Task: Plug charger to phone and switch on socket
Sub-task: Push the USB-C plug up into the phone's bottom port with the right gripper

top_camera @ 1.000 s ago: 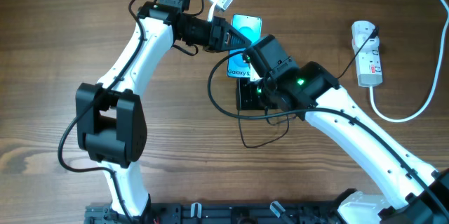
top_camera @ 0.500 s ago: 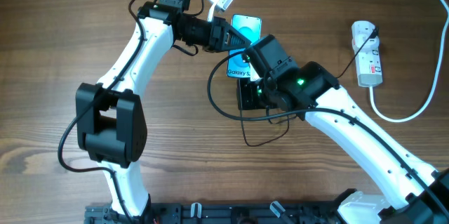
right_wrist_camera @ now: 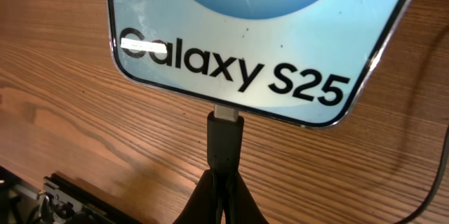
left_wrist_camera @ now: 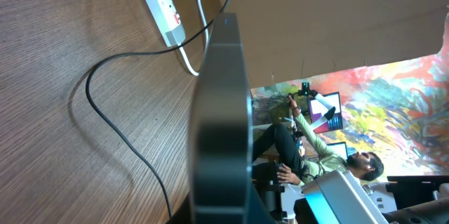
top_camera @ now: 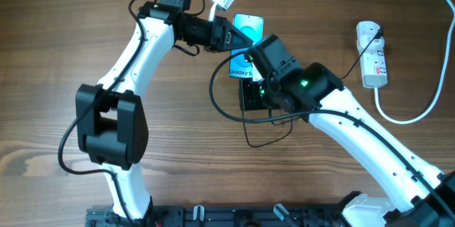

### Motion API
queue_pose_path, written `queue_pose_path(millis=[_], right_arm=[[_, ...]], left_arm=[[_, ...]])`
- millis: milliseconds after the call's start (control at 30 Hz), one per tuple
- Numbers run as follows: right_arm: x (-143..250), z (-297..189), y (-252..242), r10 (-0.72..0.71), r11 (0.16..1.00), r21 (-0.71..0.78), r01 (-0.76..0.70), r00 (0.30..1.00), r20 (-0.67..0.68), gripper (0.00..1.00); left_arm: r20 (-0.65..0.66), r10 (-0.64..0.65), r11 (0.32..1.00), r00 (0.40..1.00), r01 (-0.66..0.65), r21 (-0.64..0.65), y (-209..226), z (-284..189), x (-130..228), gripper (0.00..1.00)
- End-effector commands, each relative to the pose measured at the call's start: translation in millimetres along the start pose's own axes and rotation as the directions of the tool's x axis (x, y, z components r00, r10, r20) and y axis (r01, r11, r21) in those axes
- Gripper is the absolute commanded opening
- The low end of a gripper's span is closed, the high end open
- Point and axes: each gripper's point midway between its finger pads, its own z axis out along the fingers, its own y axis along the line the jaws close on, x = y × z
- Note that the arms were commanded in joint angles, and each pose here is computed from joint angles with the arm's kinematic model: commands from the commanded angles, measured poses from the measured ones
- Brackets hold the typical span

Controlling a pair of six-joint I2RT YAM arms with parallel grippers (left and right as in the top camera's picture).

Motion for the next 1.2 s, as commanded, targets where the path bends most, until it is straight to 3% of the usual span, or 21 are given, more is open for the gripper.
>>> queue_pose_path(millis=[0,633,1167], right_arm=[[-17,-12,6,-0.016,1.000,-0.011,0.017,0.998,0.067,0.04],[-20,-12,11,-0.001,0.999,-0.036,0.004,0.997,0.080,0.04],[-54,-18,-4,-0.093,0.993,0.090,0.073,0.966,0.240,0.04]], left_arm=[[0.009,0.063,0.998,0.998,-0.064,0.029,-24,-5,-3,0.04],[0.004,0.054,0.998,0.999,-0.054,0.030,-24,-5,-1,0.04],[-0.013,0.008,1.000,1.000,-0.007,0.029,-24,-4,5,0.04]])
